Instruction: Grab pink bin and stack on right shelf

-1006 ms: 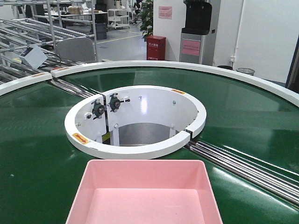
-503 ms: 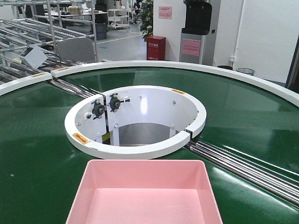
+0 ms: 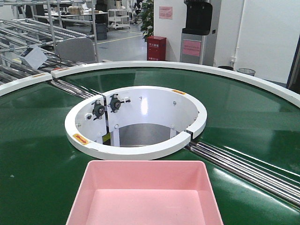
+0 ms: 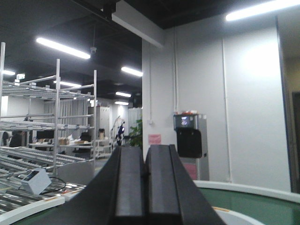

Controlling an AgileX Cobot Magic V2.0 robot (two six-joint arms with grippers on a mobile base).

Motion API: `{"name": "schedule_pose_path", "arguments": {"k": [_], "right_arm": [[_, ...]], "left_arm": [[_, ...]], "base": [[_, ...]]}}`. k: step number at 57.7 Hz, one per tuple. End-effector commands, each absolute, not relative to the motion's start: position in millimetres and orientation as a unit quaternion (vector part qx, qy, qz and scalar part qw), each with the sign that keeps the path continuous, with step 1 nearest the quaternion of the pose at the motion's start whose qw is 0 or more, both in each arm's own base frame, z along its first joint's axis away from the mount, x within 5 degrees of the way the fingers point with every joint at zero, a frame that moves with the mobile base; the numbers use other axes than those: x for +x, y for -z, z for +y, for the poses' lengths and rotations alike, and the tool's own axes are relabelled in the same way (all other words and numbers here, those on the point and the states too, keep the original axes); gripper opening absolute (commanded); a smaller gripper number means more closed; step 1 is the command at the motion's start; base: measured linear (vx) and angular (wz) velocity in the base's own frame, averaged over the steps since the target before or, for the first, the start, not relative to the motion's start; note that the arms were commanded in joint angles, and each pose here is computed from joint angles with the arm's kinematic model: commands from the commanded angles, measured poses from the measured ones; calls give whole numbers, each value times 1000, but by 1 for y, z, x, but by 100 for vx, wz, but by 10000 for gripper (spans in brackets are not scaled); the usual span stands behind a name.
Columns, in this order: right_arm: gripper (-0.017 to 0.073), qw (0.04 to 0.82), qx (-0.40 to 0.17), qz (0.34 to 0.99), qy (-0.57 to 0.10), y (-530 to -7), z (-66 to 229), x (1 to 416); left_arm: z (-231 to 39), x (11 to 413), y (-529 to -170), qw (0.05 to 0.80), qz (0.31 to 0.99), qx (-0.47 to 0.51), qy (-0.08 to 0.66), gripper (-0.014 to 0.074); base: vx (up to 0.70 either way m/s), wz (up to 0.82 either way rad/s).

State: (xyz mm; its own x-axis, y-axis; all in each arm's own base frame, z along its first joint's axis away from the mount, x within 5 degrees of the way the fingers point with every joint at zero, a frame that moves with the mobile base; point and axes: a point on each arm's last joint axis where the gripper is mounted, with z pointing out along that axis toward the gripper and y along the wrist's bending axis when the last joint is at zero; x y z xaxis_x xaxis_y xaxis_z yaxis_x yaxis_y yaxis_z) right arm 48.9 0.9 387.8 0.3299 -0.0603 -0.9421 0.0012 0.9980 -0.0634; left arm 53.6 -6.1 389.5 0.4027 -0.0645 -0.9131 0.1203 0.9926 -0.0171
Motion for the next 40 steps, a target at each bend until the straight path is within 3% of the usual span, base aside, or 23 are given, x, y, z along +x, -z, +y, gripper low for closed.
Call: {"name": "schedule_pose_path", "arguments": {"k": [1,12,26,33,40], "right_arm": [[-11,813,-32,580,31,-423,1,74],[-11,782,-13,623,1,-428,2,121],[60,770,-8,638,-5,-423,3,134],[208,770,-9,638,-5,-423,3,134],[457,769,-9,640,-5,-422,3,134]], "left_arm": [[-9,81,-425,821,569,32,46,-8],[-15,136,-433,779,624,34,46,-8],[-18,158,-425,766,640,36,43,45],[-18,158,-425,766,640,36,43,137],[-18,158,-425,766,640,36,43,299]], "base": [[0,1],[0,0],[0,0],[0,0],[0,0]]}}
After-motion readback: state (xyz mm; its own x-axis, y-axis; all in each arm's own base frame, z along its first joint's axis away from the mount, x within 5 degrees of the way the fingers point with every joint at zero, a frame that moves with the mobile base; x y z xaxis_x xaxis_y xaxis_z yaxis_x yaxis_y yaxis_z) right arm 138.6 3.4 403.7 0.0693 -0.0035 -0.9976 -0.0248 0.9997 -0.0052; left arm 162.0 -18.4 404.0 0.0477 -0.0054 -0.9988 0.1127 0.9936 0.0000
